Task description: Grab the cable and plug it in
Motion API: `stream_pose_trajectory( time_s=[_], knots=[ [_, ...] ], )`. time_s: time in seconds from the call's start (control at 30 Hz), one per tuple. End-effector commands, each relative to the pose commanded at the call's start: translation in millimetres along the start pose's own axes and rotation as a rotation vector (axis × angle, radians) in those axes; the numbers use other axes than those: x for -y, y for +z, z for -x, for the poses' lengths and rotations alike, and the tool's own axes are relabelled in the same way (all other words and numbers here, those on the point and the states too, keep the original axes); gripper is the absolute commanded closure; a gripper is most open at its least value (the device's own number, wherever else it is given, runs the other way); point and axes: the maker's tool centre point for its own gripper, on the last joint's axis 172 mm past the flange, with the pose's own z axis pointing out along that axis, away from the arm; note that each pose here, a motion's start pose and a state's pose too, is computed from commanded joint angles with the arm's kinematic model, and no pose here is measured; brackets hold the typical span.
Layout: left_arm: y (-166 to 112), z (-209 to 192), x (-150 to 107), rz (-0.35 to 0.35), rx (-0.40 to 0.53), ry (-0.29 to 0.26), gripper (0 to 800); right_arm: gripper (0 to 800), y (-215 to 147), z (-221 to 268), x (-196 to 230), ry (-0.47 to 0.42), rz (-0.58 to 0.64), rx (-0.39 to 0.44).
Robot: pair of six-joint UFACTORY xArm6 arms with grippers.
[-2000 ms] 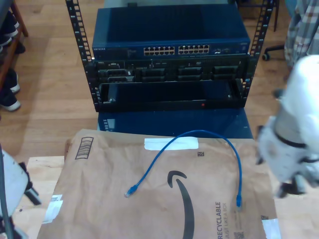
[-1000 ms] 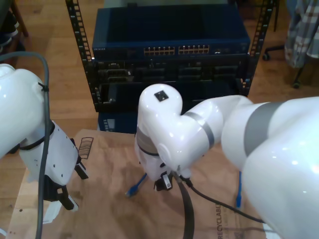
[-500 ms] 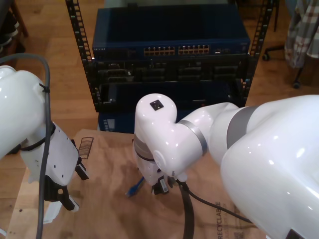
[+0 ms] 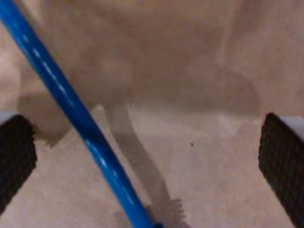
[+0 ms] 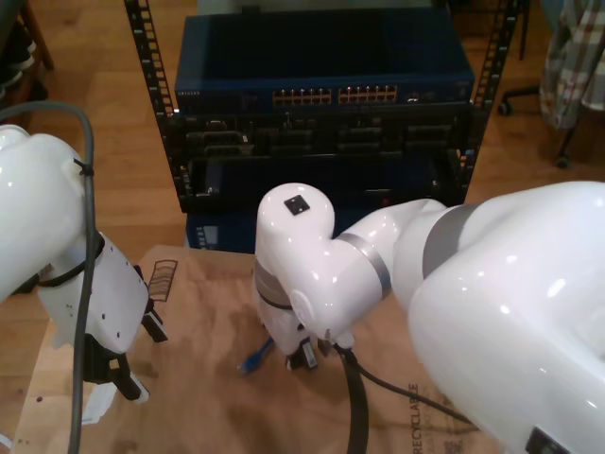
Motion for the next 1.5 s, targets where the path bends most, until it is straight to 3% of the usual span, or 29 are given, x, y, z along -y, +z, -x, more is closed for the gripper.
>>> stream_pose_trajectory(
  time_s=[0.13, 0.27, 0.5, 0.73, 0.87, 0.93, 1.13, 1.3, 1.5],
  knots=[
    [0.0, 0.0, 0.0, 0.0, 0.0, 0.0, 2, 198, -1.8, 0.7, 3.4, 0.002, -0.006, 0.001],
    [-0.2, -0.4, 0.0, 0.001, 0.0, -0.001, 1, 352, -1.7, -0.1, 2.8, 0.009, -0.006, 0.002],
    [-1.9, 0.6, 0.7, -0.001, 0.001, 0.0, 2, 759, -5.7, -2.0, 3.7, 0.019, -0.013, 0.005],
    [-23.9, 13.7, -1.1, 0.012, 0.026, 0.011, 2, 791, -47.4, 2.0, 12.7, 0.083, -0.065, 0.059],
    [-44.6, 67.9, 2.5, 0.002, 0.205, 0.023, 3, 791, -82.2, -0.4, -2.3, 0.147, -0.048, 0.103],
    [-58.1, 88.2, 2.8, 0.003, 0.273, 0.034, 3, 791, -106.9, -12.9, -7.1, 0.224, -0.052, 0.146],
    [-74.5, 103.6, -6.9, 0.041, 0.387, 0.003, 5, 790, -177.0, -52.7, -28.4, 0.427, -0.033, 0.268],
    [-103.6, 118.9, -34.0, 0.081, 0.612, -0.075, 7, 791, -205.2, -30.3, -41.2, 0.468, -0.001, 0.376],
    [-121.8, 144.4, -30.7, 0.079, 0.739, -0.032, 11, 791, -229.3, -19.8, -37.2, 0.568, 0.039, 0.526]
  ],
)
